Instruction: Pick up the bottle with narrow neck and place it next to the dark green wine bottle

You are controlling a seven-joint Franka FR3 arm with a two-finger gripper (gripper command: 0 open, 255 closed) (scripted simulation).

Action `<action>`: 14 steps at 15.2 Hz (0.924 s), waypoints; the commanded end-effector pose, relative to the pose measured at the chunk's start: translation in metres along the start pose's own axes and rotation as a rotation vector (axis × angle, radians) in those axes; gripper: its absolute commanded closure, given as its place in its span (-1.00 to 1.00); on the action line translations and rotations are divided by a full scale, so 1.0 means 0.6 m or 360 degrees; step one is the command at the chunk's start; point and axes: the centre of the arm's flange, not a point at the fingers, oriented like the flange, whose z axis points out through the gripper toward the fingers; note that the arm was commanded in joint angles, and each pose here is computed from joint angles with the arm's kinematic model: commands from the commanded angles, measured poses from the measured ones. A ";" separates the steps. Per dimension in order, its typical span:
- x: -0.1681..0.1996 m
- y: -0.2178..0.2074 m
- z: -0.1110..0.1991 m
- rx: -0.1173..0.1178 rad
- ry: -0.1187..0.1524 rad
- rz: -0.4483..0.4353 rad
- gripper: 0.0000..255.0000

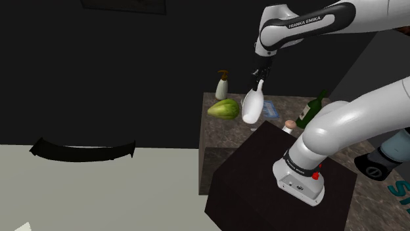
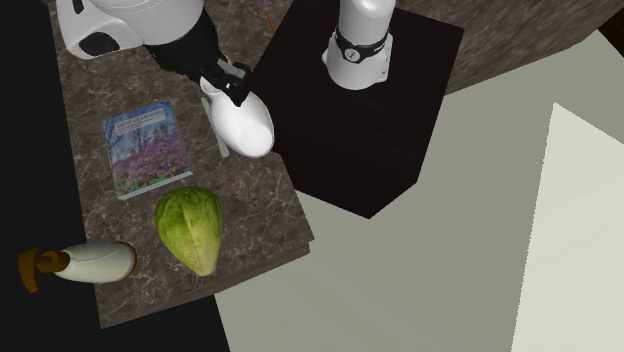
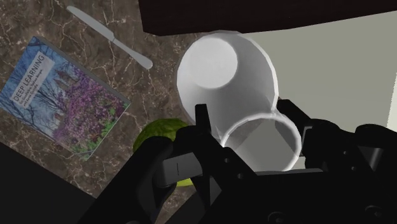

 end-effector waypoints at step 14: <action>-0.015 0.000 -0.130 0.0000 0.0000 0.0000 1.00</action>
